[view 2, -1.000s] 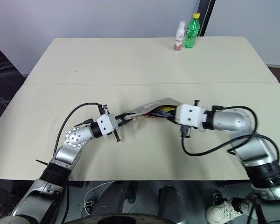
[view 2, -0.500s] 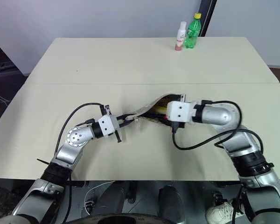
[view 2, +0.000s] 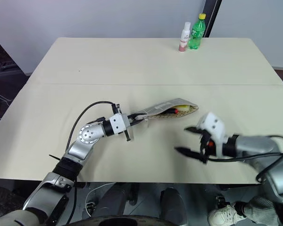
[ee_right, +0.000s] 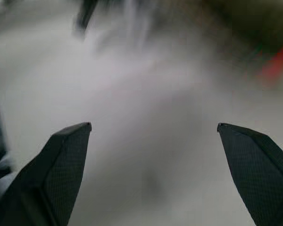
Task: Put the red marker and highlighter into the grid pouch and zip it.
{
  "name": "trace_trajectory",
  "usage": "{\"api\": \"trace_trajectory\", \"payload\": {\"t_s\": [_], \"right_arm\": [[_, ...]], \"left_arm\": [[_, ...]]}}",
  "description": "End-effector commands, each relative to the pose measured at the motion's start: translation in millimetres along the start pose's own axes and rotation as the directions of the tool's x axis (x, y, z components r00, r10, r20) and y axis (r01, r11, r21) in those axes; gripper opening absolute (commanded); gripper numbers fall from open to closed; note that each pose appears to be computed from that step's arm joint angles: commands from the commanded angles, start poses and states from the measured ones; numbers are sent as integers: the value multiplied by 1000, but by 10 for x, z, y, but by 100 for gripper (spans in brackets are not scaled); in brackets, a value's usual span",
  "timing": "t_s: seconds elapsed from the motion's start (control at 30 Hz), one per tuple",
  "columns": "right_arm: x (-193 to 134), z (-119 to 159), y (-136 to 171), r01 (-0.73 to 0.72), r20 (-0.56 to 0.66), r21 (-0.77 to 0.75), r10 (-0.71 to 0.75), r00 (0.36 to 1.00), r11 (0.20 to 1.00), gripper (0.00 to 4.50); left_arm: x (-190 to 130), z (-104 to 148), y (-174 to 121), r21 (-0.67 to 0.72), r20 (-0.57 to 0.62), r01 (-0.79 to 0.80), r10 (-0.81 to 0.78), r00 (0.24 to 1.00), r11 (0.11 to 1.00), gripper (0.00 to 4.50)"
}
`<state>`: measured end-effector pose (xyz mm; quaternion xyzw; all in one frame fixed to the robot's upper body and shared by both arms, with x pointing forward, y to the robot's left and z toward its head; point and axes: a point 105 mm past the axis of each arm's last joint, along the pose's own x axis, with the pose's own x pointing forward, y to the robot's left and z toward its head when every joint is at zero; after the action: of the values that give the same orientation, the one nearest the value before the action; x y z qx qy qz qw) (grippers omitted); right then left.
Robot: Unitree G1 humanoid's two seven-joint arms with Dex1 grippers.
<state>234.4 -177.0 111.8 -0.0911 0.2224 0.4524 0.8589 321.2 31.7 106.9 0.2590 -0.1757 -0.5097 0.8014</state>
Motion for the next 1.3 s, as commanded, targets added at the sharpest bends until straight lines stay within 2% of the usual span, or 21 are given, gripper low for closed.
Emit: {"api": "trace_trajectory", "payload": {"t_s": [0.03,0.27,0.47,0.57,0.77,0.87,1.0,1.1,1.3], "right_arm": [[269,116,9,37,176,111,-56,983,993,444],[581,397,-31,18,373,252,-114,921,968,444],[647,547,-52,-22,429,285,-106,897,958,444],[648,612,-39,-57,455,296,-88,886,954,312],[635,637,-49,-59,465,313,-99,880,948,3],[523,542,-149,-1,431,306,-138,892,952,3],[224,285,-516,174,336,303,-276,901,937,3],[-130,92,-859,339,253,272,-406,878,901,3],[-509,-12,-1150,486,215,212,-526,823,848,3]], "left_arm": [[149,148,-1,76,60,26,-31,998,997,0],[263,153,88,178,58,56,-67,996,982,0],[364,175,150,216,70,71,-88,994,974,0],[374,166,153,218,71,66,-84,994,974,0],[359,132,142,216,65,45,-60,996,975,0],[316,109,166,206,59,26,-39,998,978,0],[200,22,219,176,31,0,-6,1000,984,0],[89,-63,306,172,-4,-22,23,1000,985,0],[-63,-172,487,136,-50,-49,56,997,990,0]]}}
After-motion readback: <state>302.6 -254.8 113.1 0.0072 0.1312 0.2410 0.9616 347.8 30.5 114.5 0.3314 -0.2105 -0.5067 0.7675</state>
